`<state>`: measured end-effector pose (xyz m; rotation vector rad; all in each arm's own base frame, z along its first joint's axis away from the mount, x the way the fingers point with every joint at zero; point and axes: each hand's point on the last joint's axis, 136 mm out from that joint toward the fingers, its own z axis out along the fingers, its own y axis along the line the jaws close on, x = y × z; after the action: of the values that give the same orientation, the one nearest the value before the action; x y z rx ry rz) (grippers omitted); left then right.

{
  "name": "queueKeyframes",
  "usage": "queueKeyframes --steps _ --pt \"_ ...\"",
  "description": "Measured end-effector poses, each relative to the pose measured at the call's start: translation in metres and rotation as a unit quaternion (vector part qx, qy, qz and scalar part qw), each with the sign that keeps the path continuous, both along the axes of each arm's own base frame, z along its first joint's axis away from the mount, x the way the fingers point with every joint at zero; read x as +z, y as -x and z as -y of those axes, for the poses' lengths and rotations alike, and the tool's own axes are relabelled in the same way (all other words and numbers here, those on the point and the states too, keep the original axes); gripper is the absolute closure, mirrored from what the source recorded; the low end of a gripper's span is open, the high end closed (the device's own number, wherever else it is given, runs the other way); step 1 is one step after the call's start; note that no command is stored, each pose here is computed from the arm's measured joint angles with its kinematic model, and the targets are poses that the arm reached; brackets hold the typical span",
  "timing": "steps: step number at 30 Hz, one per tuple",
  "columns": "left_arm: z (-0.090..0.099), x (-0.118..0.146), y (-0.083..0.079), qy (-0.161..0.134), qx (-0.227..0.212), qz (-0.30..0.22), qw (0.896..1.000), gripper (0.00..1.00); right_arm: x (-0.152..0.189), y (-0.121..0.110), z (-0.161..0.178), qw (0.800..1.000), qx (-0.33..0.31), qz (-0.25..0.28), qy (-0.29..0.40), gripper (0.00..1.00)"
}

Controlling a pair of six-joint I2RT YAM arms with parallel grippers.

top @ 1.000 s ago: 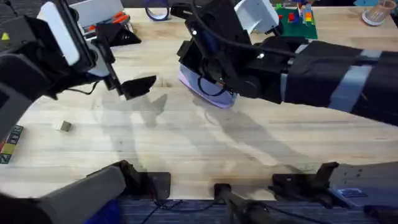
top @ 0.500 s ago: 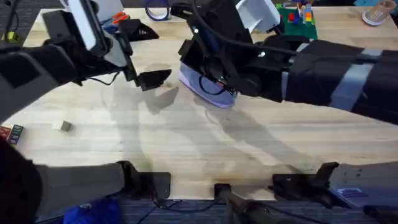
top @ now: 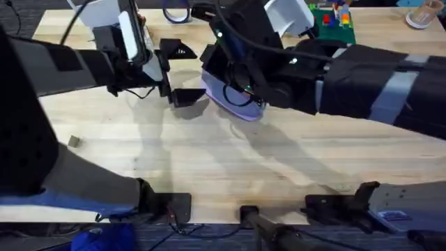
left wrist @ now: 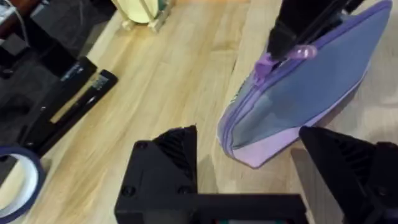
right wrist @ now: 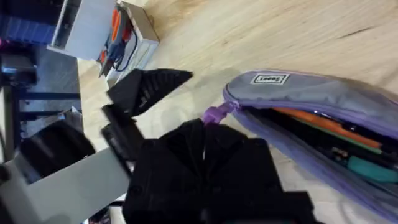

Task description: Unzip the bag, pick up the pens from the table one at a time and place them inside, then zip the bag closed.

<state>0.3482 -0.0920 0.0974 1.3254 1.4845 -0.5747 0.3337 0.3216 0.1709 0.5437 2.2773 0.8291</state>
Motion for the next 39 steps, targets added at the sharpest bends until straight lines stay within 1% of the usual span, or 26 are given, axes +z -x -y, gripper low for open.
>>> queueKeyframes --steps 8,15,18,19,21,23,27,29,30,32,33,34,35,39 --pt "0.01 -0.014 -0.005 0.01 -0.018 0.004 1.0 0.009 0.0 0.0 0.0 1.0 0.0 0.0 0.0 0.971" --pt "0.02 -0.009 -0.015 0.021 -0.023 0.021 0.999 0.01 0.0 0.0 0.0 1.0 0.0 0.0 0.0 0.971" --pt "0.024 -0.008 -0.017 0.026 -0.022 0.014 0.999 0.013 0.0 0.0 0.0 1.0 0.0 0.0 0.0 0.971" --pt "0.025 -0.009 -0.016 0.028 -0.022 0.01 0.999 0.034 0.0 0.0 0.0 1.0 0.0 0.0 0.0 0.972" --pt "0.026 -0.009 -0.016 0.032 -0.021 0.002 0.999 0.121 0.0 0.0 0.0 1.0 0.0 0.0 0.0 0.971" --pt "0.027 -0.008 -0.015 0.037 -0.023 -0.001 0.999 0.25 0.0 0.0 0.0 1.0 0.0 0.0 0.0 0.971" --pt "0.029 -0.005 -0.013 0.047 -0.028 -0.005 0.999 0.461 0.0 0.0 0.0 1.0 0.0 0.0 0.0 0.971" --pt "0.03 -0.004 -0.012 0.05 -0.03 -0.007 0.998 0.606 0.0 0.0 0.0 1.0 0.0 0.0 0.0 0.971" --pt "0.03 -0.004 -0.012 0.05 -0.03 -0.007 0.998 0.694 0.0 0.0 0.0 1.0 0.0 0.0 0.0 0.971" --pt "0.03 -0.004 -0.012 0.051 -0.03 -0.009 0.998 0.83 0.0 0.0 0.0 1.0 0.0 0.0 0.0 0.971" --pt "0.03 -0.004 -0.012 0.051 -0.03 -0.009 0.998 0.883 0.0 0.0 0.0 1.0 0.0 0.0 0.0 0.971" --pt "0.031 -0.004 -0.012 0.051 -0.03 -0.009 0.998 0.925 0.0 0.0 0.0 1.0 0.0 0.0 0.0 0.971" --pt "0.031 -0.004 -0.011 0.05 -0.03 -0.01 0.998 0.944 0.0 0.0 0.0 1.0 0.0 0.0 0.0 0.971" --pt "0.031 -0.005 -0.011 0.05 -0.031 -0.01 0.998 0.948 0.0 0.0 0.0 1.0 0.0 0.0 0.0 0.971"
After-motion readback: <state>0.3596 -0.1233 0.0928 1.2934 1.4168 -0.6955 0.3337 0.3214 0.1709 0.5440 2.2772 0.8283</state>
